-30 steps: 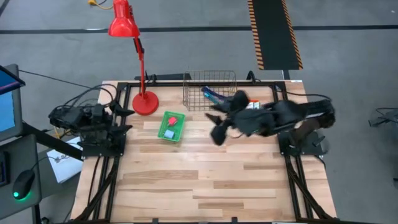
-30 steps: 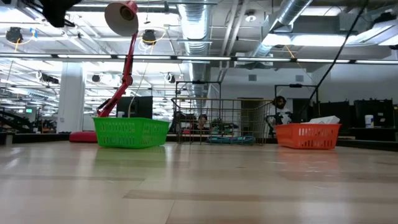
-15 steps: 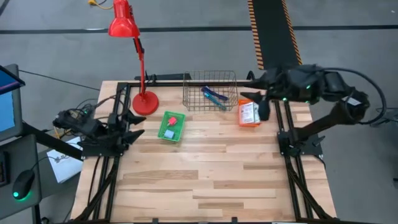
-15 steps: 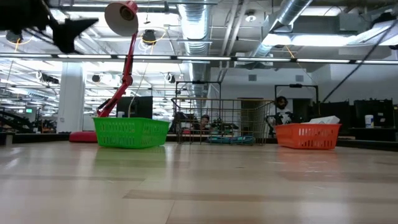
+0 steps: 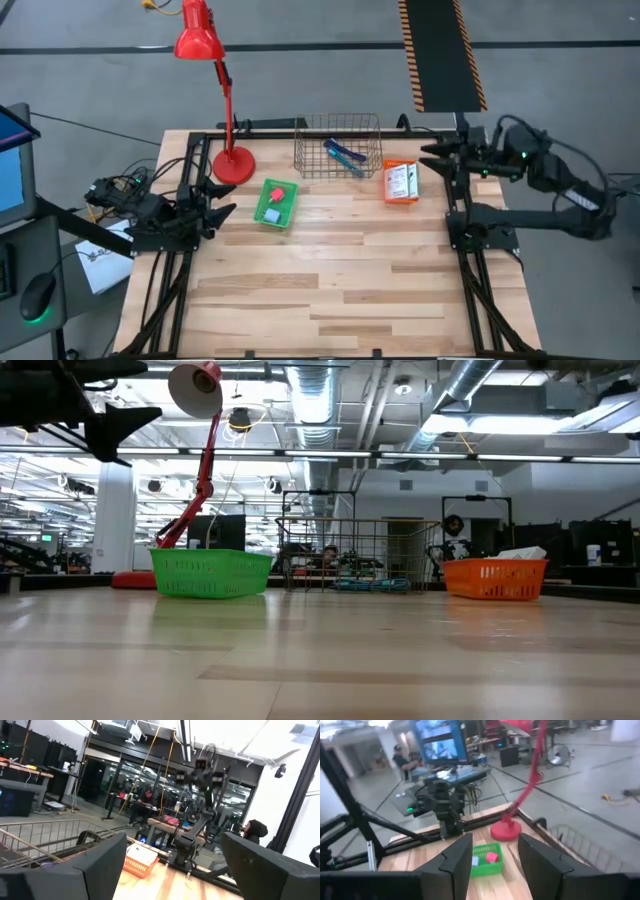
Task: Pick and place items into bin
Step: Return to Home Position
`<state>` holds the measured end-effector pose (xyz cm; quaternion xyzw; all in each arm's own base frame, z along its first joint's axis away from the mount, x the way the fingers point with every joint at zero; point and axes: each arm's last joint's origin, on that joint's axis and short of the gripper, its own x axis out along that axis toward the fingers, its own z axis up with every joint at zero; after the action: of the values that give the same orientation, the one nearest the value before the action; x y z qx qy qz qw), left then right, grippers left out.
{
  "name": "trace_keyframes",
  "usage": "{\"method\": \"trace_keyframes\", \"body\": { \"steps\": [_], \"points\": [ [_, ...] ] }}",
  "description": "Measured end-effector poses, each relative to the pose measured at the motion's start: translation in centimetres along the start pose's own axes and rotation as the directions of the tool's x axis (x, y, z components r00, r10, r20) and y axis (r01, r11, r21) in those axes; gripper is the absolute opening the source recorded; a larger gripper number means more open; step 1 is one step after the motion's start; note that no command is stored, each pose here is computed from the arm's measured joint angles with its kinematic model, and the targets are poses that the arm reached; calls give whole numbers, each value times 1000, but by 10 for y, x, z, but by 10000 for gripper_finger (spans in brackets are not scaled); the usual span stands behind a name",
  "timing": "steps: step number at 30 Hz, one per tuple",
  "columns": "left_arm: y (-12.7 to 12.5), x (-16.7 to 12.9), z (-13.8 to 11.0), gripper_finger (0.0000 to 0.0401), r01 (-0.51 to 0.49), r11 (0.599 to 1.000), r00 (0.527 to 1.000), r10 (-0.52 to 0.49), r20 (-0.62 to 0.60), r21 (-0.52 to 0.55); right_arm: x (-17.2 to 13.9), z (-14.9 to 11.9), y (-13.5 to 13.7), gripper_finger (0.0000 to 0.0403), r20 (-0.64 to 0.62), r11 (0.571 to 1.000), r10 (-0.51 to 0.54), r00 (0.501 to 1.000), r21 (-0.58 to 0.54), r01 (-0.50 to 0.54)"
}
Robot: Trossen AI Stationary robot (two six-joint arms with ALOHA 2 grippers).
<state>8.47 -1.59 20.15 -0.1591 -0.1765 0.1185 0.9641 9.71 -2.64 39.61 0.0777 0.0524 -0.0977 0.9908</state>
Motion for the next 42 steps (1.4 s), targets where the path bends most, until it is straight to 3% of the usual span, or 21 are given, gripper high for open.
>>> {"method": "trace_keyframes", "body": {
  "steps": [10, 17, 33, 42],
  "points": [
    [0, 0, 0, 314, -10, 1000, 1000, 10, 1, 1, -18, -104, -14, 154, 150, 984, -11, 989, 179, -16],
    [0, 0, -1, 314, -11, 1000, 1000, 11, -7, 8, -16, -152, -22, 151, 220, 968, -59, 974, 251, 2],
    [5, -2, -23, 314, -38, 996, 979, 52, -198, 76, 18, -221, -36, 153, 38, 963, -110, 993, 253, 97],
    [8, -3, -26, 314, -100, 991, 971, 118, -210, 94, 20, -223, -38, 152, 20, 978, -137, 990, 161, 132]
  ]
}}
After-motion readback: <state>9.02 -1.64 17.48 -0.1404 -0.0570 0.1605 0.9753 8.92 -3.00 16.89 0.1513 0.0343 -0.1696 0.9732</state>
